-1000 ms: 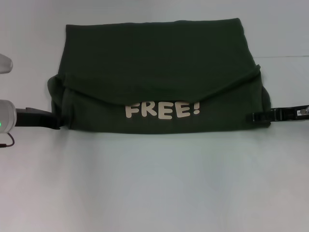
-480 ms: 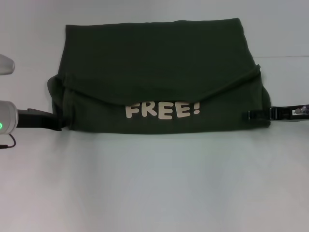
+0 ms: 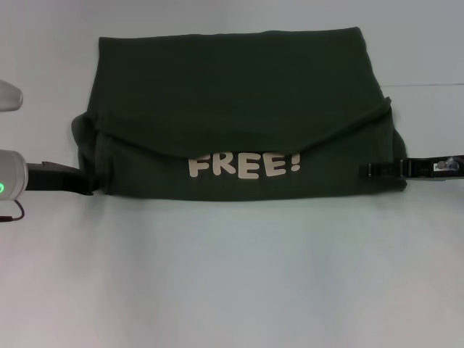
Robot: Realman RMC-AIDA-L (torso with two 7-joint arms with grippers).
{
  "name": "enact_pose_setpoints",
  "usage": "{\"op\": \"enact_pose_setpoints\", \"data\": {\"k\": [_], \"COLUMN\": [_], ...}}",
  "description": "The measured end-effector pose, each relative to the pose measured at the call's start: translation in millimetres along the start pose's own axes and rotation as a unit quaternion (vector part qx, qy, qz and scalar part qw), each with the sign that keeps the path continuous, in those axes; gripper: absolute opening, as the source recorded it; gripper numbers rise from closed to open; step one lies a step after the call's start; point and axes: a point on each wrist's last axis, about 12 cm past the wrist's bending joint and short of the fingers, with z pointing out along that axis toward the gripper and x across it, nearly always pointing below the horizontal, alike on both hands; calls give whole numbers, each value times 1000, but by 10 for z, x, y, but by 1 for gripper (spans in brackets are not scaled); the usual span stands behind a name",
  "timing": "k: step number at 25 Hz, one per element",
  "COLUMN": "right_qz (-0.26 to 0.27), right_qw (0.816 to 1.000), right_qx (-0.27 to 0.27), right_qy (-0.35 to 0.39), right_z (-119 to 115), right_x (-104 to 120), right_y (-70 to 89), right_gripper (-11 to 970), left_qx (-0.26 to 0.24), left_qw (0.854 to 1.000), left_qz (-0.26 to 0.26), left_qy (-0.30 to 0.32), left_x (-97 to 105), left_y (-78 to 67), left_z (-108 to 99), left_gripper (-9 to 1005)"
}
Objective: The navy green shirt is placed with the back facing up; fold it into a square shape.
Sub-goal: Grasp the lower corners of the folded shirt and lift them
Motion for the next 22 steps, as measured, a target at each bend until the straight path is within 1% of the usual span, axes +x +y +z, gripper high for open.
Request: {"op": "enact_pose_setpoints", "data": {"k": [22], "right_qz": [-2], "right_qw": [1000], "right_qx": [-5], "right_qy": [9], "right_z": [50], "right_x": [62], "right_y": [33], "right_gripper": [804], "left_qx": [1], "left_qw": [1000], "left_qz": [1], "left_qy": [0], "left_x": [10], "left_y": [-4], "left_z": [3], "left_gripper": [44]}}
